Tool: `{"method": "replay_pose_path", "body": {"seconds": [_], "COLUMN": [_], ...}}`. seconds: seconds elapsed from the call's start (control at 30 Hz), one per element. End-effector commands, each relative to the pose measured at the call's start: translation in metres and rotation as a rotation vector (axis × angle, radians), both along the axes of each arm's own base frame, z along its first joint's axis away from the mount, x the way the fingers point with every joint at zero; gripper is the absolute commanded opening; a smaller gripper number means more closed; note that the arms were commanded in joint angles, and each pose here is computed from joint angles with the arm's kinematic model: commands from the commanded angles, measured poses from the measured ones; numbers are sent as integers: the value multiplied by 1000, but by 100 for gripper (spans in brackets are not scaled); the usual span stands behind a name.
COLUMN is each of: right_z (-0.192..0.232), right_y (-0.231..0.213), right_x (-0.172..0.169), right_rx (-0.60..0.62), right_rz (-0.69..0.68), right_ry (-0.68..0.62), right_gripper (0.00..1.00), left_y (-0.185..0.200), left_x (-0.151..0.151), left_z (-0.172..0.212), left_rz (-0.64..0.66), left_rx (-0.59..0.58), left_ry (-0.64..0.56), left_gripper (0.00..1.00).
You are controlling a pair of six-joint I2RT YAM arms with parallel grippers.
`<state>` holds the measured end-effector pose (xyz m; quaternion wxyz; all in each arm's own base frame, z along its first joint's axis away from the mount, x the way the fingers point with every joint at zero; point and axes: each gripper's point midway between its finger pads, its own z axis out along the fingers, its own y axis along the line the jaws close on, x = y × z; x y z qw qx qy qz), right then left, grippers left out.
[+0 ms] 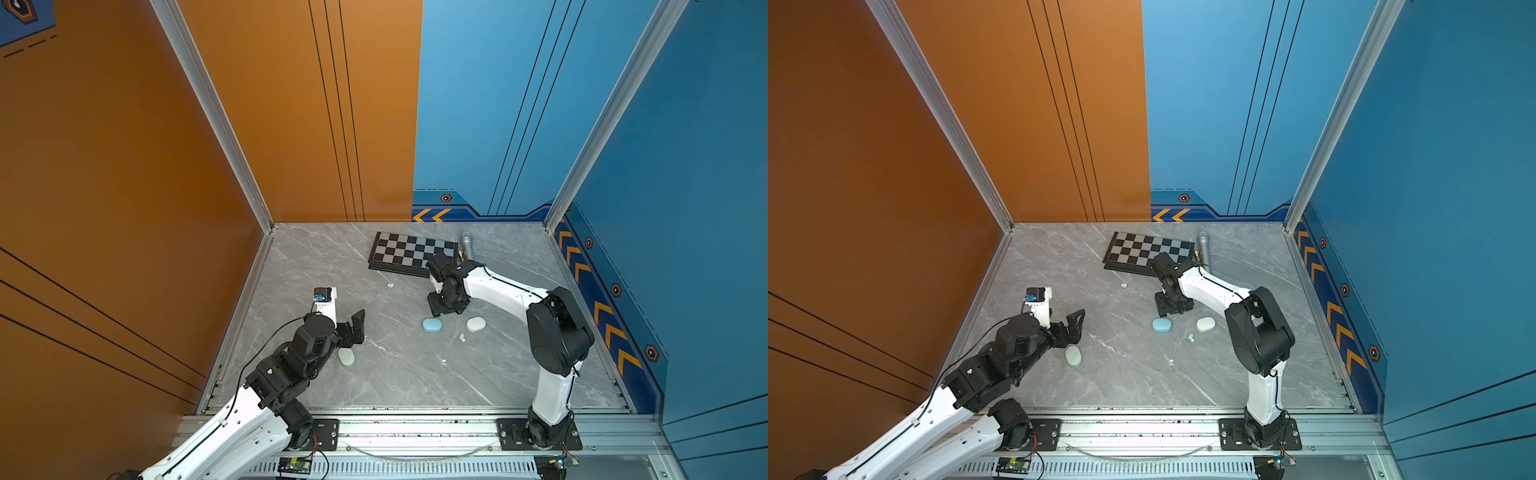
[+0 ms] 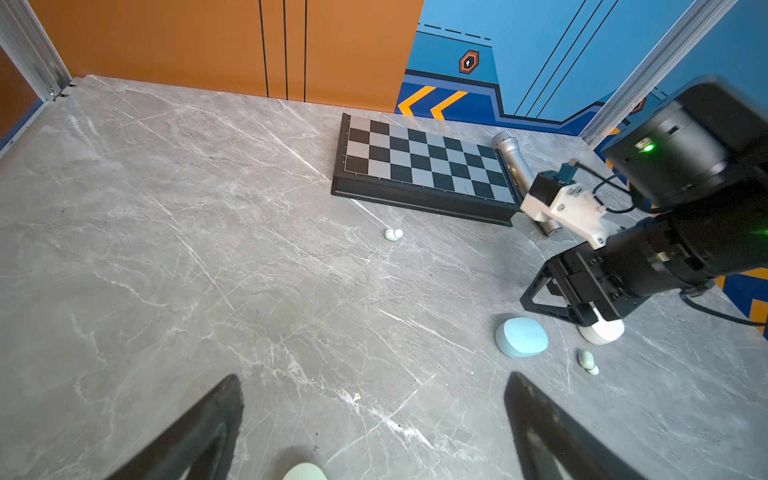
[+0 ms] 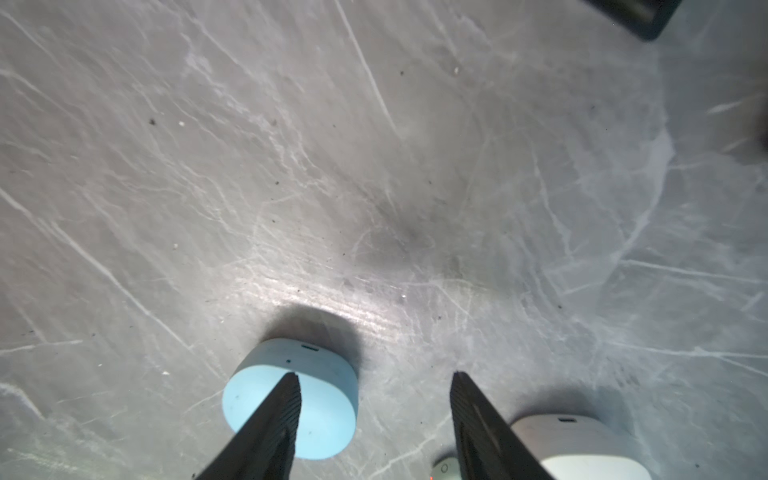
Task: Insert the wireless bluetooth earbuds into the charging case
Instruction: 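Lower the right gripper onto the light-blue case lid while the left withdraws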
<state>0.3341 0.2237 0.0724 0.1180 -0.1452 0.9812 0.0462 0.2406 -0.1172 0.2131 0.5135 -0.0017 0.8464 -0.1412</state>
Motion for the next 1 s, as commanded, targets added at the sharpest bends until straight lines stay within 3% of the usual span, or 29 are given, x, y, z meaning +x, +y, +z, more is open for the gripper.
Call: {"method": "replay_pose_path", "body": {"seconds": [0.0,0.4,0.63,0.87,0.97], "right_z": [23,-12,-36,-39,-19], "right_y": [3,0,-4,-5,3], "right_x": [-3,-36,-37,-35,-33], "right_rx": [2,-53,-85,-83,-37], "right_rz": [55,109,96,94,105], "right_ry": [-75,-3,30,34,-5], "right_gripper": [60,60,59,59,59], "left_y": [4,9,9,8,9], "left_x": [-1,2,3,4,4], "left_z": [-9,-14,-15,-16,-14], "left_rz": [14,36,38,35,35], "left_rx": [0,-22,-24,-23,-21], "left_ry": [38,66,72,80,77], "left_gripper": [98,98,98,98,98]}}
